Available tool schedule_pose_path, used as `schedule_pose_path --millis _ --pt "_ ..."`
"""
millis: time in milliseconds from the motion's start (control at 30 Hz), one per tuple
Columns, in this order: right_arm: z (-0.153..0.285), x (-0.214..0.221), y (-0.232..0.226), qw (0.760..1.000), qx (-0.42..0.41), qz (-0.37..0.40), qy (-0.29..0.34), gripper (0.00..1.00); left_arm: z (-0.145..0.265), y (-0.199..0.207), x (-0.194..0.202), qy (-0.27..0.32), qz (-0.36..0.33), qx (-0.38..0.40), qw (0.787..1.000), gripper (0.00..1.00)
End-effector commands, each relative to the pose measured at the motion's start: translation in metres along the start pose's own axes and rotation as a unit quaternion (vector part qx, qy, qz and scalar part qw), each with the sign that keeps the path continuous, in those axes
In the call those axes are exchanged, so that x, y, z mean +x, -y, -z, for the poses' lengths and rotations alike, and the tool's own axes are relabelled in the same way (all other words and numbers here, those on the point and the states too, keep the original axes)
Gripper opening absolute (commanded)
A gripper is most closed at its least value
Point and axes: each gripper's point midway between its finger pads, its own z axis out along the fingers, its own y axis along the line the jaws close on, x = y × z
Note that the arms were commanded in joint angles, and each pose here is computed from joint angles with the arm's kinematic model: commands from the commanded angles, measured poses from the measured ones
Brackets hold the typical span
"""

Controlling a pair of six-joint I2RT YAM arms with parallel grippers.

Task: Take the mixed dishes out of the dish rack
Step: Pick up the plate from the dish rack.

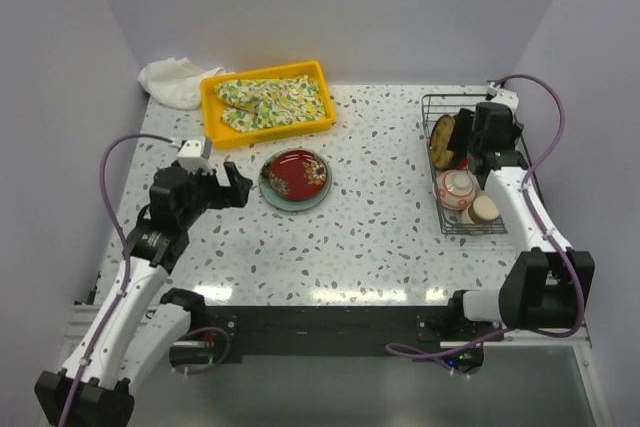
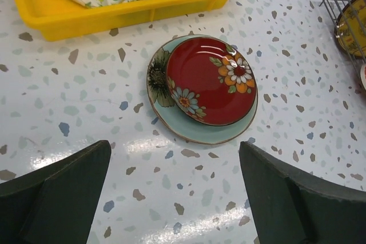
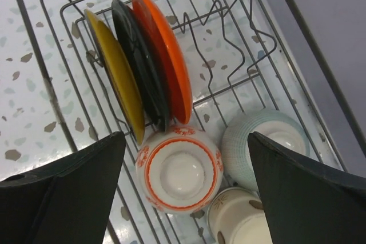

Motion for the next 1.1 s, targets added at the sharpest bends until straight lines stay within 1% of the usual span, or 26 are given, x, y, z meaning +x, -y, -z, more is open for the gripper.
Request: schedule_pose_path --millis 0,33,67,167,233,267,300,333,467,533,567,733,1067 --pt "-0.015 -0.042 0.012 0.998 0.015 0.003 0.053 0.89 0.022 -0.019 -0.002 0.040 -0.027 -0.048 0.998 1.00" --pt "-0.020 -0.045 0.016 0.998 0.014 -0.003 0.054 0.86 0.027 -0.021 -0.003 0.054 -0.023 -0.053 0.997 1.00" --pt "-0.026 -0.044 0.011 0.999 -0.003 -0.006 0.048 0.83 0.027 -0.028 0.006 0.050 -0.018 -0.066 0.996 1.00" --pt "-0.038 -0.042 0.009 0.999 -0.016 -0.004 0.034 0.76 0.029 -0.030 0.015 0.069 -0.009 -0.064 0.996 1.00" --pt "-0.043 -0.042 0.009 0.999 -0.023 0.000 0.029 0.71 0.035 -0.028 0.002 0.096 -0.011 -0.061 0.993 1.00" --pt "-0.047 -0.041 0.004 0.999 -0.033 0.006 0.025 0.69 0.036 -0.032 -0.001 0.106 -0.014 -0.072 0.992 0.99" --pt "-0.048 -0.041 0.005 0.999 -0.034 0.009 0.024 0.67 0.037 -0.034 -0.001 0.109 -0.014 -0.077 0.991 0.99" --pt "-0.050 -0.041 0.004 0.999 -0.036 0.012 0.021 0.62 0.037 -0.036 -0.001 0.110 -0.015 -0.082 0.990 1.00" --pt "-0.057 -0.040 0.000 0.999 -0.048 0.021 0.013 0.54 0.034 -0.035 0.000 0.105 -0.017 -0.079 0.991 1.00" --pt "-0.063 -0.036 0.000 0.999 -0.047 0.024 0.005 0.52 0.034 -0.035 0.000 0.106 -0.017 -0.080 0.991 0.99" --pt "-0.065 -0.035 0.000 0.998 -0.047 0.028 0.003 0.49 0.034 -0.035 0.000 0.105 -0.017 -0.080 0.991 0.99" --pt "-0.079 -0.025 0.000 0.998 -0.045 0.041 -0.016 0.42 0.033 -0.036 0.001 0.102 -0.017 -0.080 0.991 0.99" --pt "-0.094 -0.009 -0.007 0.994 -0.062 0.070 -0.050 0.29 0.030 -0.036 0.004 0.097 -0.018 -0.078 0.992 0.99"
